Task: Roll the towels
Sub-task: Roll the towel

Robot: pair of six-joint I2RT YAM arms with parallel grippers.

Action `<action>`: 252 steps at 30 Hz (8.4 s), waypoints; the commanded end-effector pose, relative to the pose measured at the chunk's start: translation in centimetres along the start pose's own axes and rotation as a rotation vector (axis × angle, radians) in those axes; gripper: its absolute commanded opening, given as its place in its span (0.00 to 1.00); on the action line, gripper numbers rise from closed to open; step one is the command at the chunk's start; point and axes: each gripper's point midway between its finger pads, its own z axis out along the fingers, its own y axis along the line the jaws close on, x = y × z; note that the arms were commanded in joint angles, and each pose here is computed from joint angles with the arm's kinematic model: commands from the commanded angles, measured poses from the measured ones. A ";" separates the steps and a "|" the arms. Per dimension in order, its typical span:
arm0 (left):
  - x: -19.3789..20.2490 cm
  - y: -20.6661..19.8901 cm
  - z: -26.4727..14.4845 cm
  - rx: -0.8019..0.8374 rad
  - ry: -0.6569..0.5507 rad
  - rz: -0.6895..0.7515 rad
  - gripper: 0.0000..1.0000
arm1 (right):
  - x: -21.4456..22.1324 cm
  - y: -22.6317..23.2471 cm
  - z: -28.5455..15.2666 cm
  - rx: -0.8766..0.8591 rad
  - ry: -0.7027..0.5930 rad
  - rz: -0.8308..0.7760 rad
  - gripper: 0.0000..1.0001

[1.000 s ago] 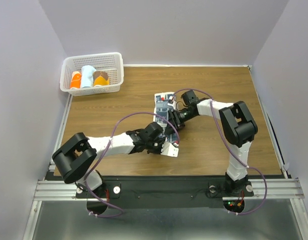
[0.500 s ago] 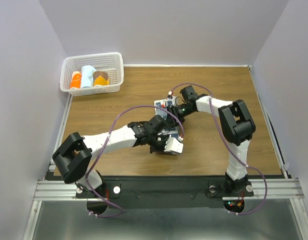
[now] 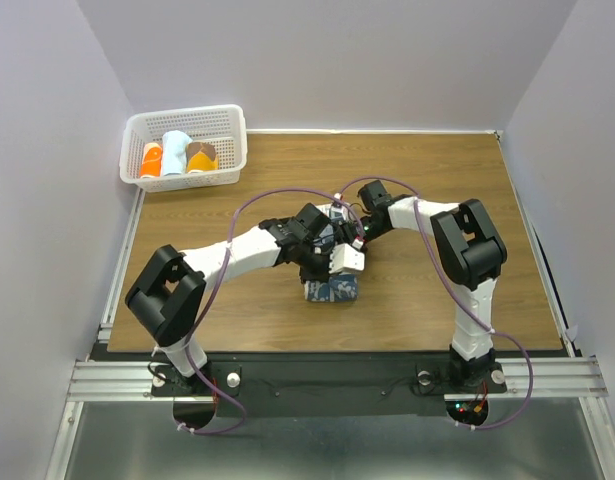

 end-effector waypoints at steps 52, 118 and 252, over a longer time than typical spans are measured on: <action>1.6 5.6 2.7 -0.044 -0.038 -0.011 0.06 | 2.4 -1.7 -4.6 0.098 0.057 0.002 0.54; 4.1 -6.7 4.7 0.322 0.156 -0.112 0.19 | -3.5 0.7 -20.6 0.423 -0.407 -0.186 0.91; 3.2 -4.3 -4.4 -0.461 -0.035 0.479 0.98 | 6.6 1.8 6.3 -0.140 0.319 0.014 0.21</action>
